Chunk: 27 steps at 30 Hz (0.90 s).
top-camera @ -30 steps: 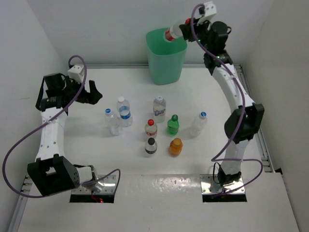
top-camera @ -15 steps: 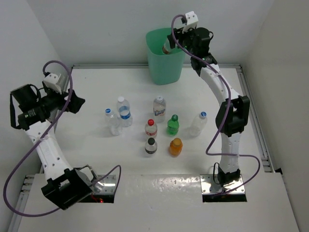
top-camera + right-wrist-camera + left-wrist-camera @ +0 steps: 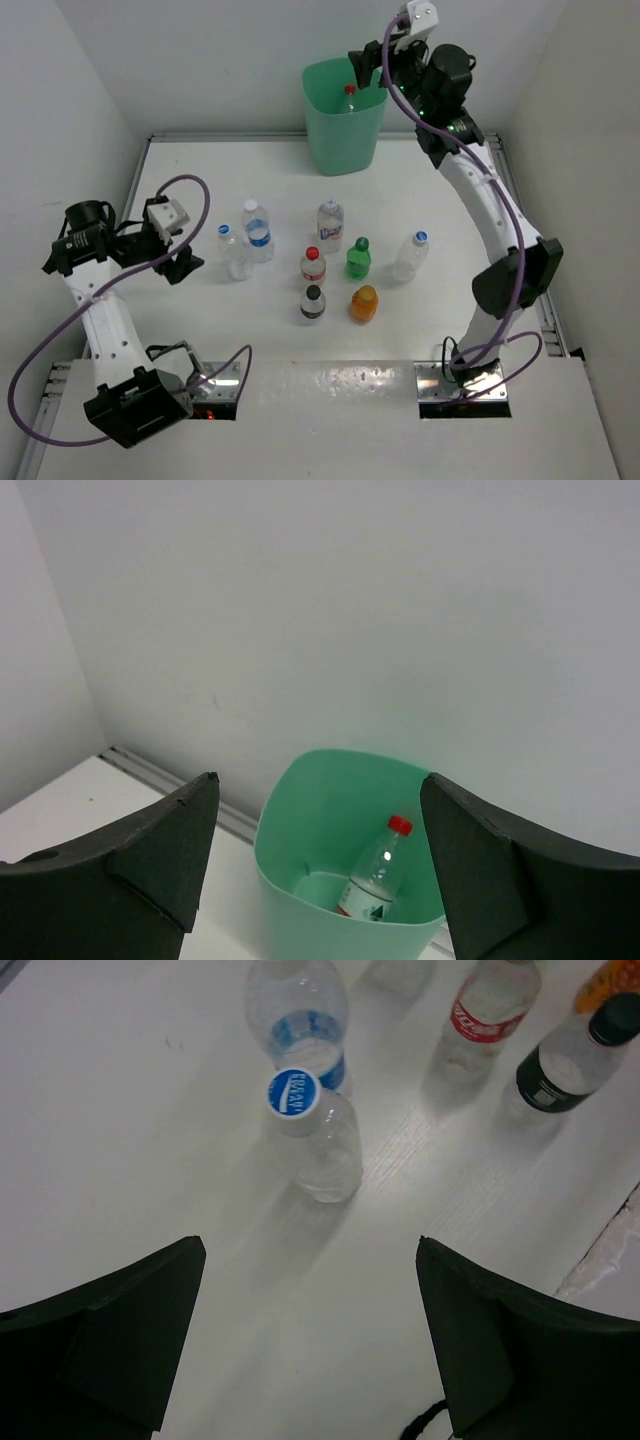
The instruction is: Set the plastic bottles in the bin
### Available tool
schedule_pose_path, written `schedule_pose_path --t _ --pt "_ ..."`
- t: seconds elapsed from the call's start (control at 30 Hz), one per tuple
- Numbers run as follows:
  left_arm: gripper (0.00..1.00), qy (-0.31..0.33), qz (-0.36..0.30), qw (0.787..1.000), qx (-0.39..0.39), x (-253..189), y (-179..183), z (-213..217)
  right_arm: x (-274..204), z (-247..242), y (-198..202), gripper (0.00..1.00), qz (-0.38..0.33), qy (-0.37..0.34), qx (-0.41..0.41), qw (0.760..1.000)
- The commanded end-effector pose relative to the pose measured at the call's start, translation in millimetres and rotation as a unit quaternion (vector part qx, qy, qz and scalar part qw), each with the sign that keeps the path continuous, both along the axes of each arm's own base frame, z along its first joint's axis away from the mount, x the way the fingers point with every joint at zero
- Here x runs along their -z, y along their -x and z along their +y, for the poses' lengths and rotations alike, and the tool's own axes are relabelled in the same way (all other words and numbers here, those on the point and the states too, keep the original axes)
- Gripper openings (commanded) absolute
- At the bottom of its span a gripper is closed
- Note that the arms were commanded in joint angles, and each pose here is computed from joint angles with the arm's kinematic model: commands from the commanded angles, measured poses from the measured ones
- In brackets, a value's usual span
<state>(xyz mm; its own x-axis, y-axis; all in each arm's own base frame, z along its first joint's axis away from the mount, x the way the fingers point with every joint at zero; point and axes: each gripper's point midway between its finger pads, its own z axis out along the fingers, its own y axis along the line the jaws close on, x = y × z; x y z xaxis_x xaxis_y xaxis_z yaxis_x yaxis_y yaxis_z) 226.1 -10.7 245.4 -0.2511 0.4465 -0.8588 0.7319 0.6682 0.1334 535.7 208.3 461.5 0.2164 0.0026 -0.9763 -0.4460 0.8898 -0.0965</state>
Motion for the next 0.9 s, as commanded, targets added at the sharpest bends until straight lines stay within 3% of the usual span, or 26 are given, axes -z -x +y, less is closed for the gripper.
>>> schedule_pose_path --t 0.0,0.27,0.87 --pt "0.93 -0.037 -0.016 0.998 0.049 11.2 3.7 -5.7 -21.6 -8.4 23.4 0.8 -0.018 0.005 -0.004 1.0" --pt "0.93 -0.018 -0.039 0.999 0.024 26.0 -39.1 0.4 -9.4 -28.6 44.3 0.8 0.011 0.018 0.002 1.0" --pt "0.94 0.044 0.023 0.996 0.073 52.9 -71.4 -47.7 4.4 -38.0 51.4 0.8 0.028 0.034 0.009 0.999"
